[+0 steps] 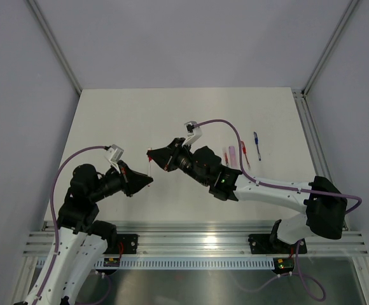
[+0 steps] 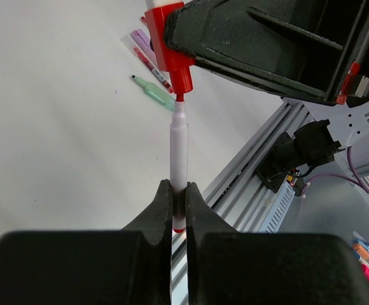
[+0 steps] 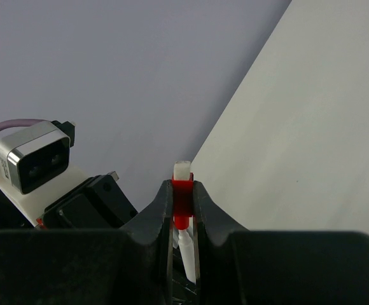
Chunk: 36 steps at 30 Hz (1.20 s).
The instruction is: Insert the pens into the pen caps
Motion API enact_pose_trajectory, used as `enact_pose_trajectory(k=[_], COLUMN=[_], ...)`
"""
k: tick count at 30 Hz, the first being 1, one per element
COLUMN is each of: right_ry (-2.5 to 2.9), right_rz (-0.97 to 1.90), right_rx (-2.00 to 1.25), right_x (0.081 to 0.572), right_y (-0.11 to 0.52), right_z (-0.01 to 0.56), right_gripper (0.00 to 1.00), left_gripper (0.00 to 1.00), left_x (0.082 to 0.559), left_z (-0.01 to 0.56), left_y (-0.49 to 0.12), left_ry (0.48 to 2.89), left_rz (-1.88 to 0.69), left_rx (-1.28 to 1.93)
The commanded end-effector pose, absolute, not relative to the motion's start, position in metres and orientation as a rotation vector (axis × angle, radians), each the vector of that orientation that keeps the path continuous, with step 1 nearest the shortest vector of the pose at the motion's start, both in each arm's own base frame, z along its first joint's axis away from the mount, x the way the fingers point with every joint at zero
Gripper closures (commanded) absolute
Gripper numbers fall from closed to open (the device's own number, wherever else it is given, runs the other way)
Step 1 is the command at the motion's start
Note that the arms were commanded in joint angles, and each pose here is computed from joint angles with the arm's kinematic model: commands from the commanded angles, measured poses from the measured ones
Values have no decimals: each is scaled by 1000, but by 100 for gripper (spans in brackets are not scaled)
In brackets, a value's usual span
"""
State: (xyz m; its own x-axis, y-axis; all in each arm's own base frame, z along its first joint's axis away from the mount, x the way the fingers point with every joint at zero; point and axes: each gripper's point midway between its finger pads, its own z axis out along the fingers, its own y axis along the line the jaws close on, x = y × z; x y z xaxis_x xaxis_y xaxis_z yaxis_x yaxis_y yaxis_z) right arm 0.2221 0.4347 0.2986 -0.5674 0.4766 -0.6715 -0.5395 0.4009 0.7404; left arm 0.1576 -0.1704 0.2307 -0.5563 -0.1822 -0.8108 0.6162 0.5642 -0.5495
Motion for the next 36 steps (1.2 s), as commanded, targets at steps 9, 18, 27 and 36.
enact_pose_trajectory(k=[9,18,27,36], right_ry=[1695,1677,1667,1653], right_rz=[1403,1407,1388,1332], right_rx=[-82,-70,-74,-99], right_x=[203,198,195,196], right_y=[448,445,441,430], right_z=[293,286,281,286], right_gripper=[100,100,100,100], left_gripper=[100,100,100,100], left_x=[163,165,167,168], left_z=[240,243,256,261], left_y=[-167,-165,-168,-179], left_ry=[1843,1832,1789,1789], left_rz=[-1079,-1073,-1103,-1208], left_rx=[332,315,307,314])
